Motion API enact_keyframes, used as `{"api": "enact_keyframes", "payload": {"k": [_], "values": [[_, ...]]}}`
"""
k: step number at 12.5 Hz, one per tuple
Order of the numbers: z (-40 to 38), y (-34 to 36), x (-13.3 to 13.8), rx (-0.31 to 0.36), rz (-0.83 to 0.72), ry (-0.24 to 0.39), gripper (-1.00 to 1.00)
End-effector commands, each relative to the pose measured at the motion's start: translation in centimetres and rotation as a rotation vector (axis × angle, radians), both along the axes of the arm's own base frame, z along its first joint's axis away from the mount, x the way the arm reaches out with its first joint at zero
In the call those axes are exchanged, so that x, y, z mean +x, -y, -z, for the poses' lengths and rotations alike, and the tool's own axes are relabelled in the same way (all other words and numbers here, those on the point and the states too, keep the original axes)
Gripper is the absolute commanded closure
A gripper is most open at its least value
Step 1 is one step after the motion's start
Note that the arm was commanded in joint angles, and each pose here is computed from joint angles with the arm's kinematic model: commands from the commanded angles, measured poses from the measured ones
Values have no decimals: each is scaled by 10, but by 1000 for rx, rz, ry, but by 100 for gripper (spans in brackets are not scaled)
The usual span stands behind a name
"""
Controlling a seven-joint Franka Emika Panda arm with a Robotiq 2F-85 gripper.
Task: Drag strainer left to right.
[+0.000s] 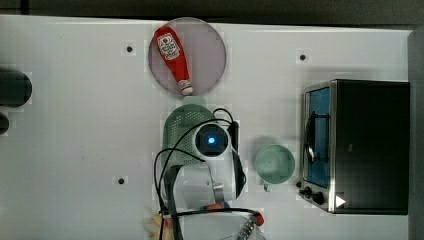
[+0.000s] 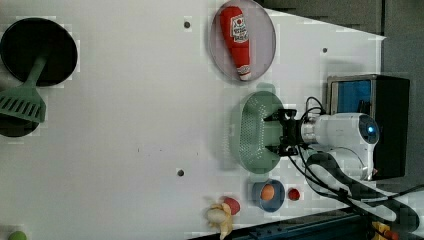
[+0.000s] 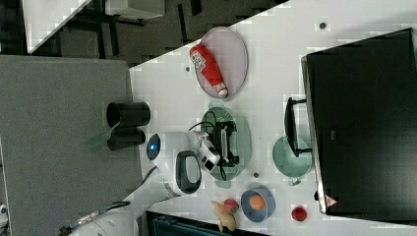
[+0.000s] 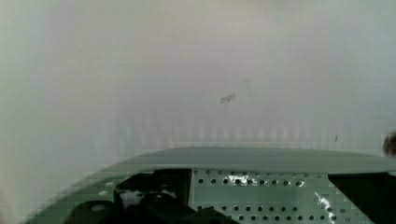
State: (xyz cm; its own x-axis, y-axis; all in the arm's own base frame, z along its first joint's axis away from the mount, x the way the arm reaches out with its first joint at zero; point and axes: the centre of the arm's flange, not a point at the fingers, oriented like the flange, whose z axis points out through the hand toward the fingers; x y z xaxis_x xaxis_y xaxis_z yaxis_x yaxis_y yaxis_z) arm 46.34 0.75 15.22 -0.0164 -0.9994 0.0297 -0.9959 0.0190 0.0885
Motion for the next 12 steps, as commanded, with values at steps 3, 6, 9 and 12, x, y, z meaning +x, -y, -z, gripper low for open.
{"api": "enact_keyframes", "payload": {"k": [3,6,9,12], "values": [[-11,64,10,-30,-57,27,-100],[-11,74,8,-36,-39,25,-100],[-31,52,15,-30,-151,45,-100],[-85,43,24,-56,-317,36,-100]]}}
